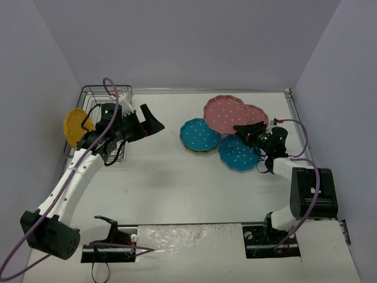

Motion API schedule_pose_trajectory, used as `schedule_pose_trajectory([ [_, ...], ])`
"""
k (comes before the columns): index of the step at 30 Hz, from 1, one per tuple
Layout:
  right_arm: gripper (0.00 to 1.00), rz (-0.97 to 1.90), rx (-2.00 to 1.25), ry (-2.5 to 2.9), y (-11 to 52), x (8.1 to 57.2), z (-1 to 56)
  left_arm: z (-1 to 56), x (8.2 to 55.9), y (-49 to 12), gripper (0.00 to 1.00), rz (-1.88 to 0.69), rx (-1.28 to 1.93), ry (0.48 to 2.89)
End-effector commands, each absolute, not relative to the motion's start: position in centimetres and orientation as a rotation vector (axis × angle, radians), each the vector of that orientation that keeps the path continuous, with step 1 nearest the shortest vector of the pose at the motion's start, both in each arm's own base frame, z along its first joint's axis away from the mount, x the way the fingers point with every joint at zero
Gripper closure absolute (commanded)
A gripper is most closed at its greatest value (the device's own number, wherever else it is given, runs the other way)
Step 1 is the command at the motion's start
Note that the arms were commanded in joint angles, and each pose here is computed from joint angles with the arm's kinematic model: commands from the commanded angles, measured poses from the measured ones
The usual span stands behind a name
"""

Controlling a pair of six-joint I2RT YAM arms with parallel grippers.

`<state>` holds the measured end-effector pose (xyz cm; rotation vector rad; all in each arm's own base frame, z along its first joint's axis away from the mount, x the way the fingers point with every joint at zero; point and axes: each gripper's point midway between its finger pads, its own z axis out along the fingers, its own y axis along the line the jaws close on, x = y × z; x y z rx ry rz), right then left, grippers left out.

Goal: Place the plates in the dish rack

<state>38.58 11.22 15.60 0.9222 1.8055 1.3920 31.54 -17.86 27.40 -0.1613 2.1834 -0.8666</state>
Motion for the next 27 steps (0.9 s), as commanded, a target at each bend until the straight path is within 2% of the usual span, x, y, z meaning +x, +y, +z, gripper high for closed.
schedule_pose_trajectory([
  [1, 1.00, 1.623, 0.481, 1.648, 14.5, 36.3, 26.9, 32.5, 34.9, -21.8, 0.03, -1.024, -0.145, 1.991],
  [13, 1.00, 1.780, 0.254, 1.721, 19.9, 32.1, 28.6, 33.6, 38.6, -28.7, 0.03, -1.196, -0.095, 1.965],
  [27, 1.00, 1.841, 0.195, 1.680, 21.4, 30.8, 29.6, 31.9, 38.1, -29.7, 0.03, -1.259, -0.114, 2.033],
])
